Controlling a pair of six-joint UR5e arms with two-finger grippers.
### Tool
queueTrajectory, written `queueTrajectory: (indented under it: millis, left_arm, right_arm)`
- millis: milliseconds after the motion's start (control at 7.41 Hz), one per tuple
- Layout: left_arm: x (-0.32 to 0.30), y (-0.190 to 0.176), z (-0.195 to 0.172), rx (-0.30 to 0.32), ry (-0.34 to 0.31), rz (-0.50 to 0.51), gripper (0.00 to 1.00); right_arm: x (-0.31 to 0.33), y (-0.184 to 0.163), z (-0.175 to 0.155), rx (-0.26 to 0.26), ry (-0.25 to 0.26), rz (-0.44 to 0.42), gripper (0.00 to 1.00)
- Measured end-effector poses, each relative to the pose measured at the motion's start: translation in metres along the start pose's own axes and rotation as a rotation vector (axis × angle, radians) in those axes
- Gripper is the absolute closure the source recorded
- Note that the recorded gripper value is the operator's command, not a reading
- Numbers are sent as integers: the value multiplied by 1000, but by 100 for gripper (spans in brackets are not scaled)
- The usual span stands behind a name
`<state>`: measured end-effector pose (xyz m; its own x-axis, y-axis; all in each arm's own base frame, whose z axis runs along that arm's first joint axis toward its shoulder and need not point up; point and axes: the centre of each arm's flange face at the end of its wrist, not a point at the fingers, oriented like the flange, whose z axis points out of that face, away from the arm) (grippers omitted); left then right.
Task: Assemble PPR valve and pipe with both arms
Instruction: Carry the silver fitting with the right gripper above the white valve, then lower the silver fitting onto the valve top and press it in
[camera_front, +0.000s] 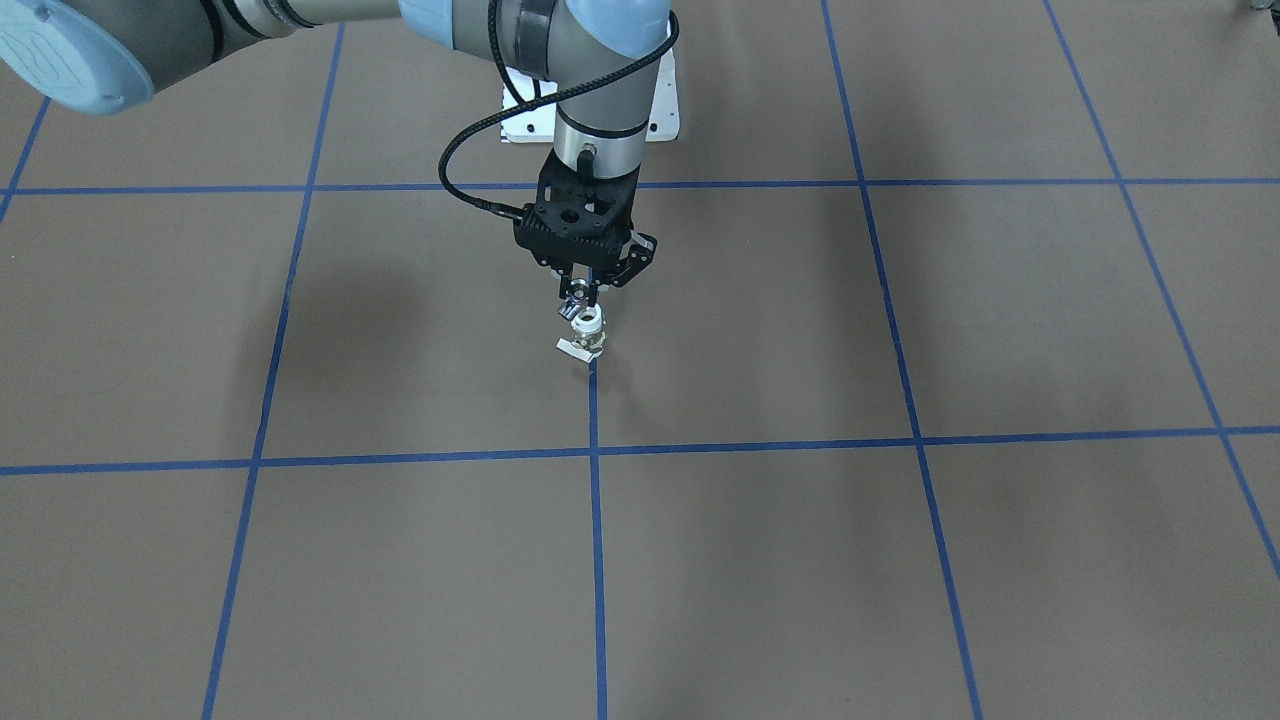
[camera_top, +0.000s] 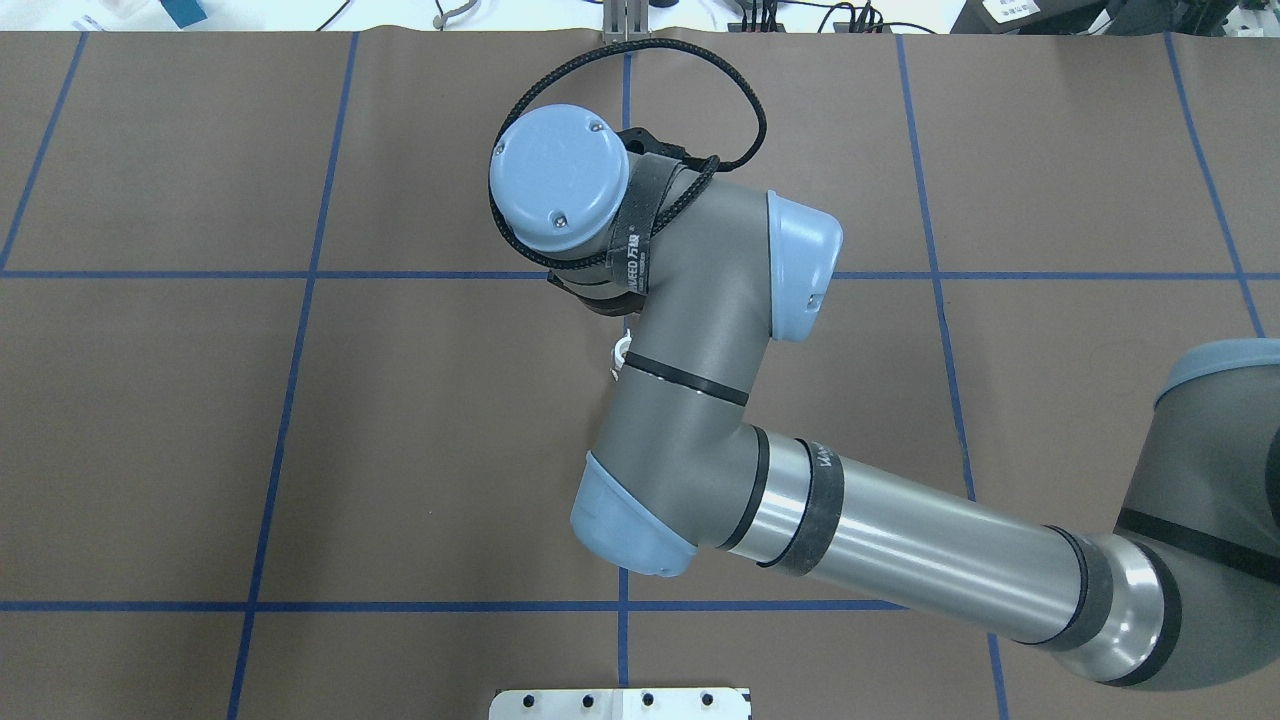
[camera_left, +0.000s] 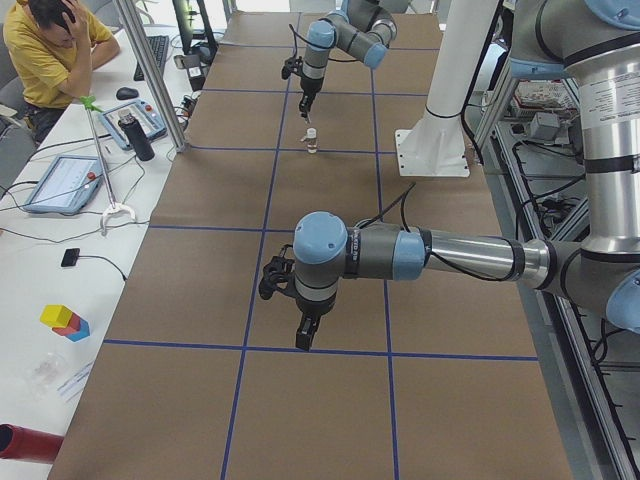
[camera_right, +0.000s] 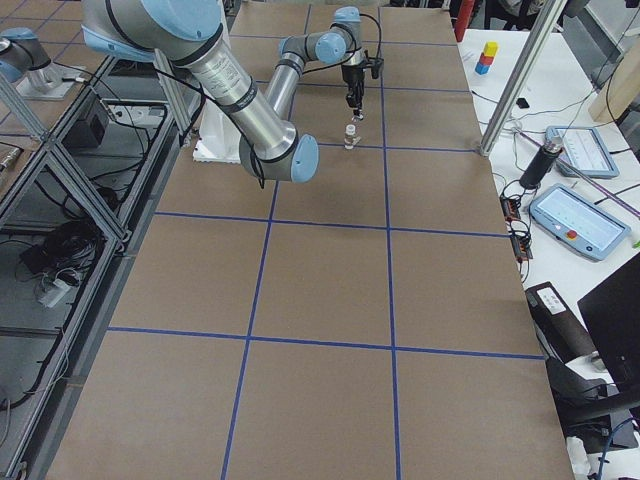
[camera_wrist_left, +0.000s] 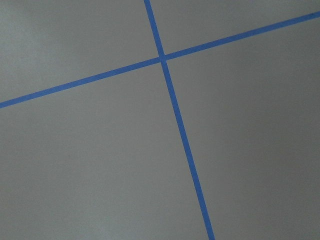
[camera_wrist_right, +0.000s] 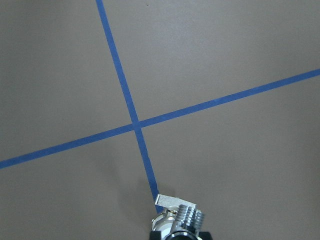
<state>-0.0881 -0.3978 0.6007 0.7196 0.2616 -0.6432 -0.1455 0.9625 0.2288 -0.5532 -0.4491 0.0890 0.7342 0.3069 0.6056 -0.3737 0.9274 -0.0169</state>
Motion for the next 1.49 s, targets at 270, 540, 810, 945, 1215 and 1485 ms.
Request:
queueTrajectory:
  millis: [270,540,810,945,1215,1485]
  left_arm:
    - [0,0,0,-1,0,0,0]
    - [0,0,0,-1,0,0,0]
    - [0,0,0,0,0,0,0]
    - [0,0,0,0,0,0,0]
    - [-1,0,1,-1,0,0,0]
    - [-1,0,1,-1,0,-1,0]
  right_arm:
    - [-4,12,3,25,10,-8,100]
    - [-7,23,7,42,13,-20,100]
    - [-7,31,10,47,14,-8,100]
    - [-7,32,11,49,15,-2,100]
    - [-7,32,14,60,16,0,100]
    - [-9,31,15,78,0,0,100]
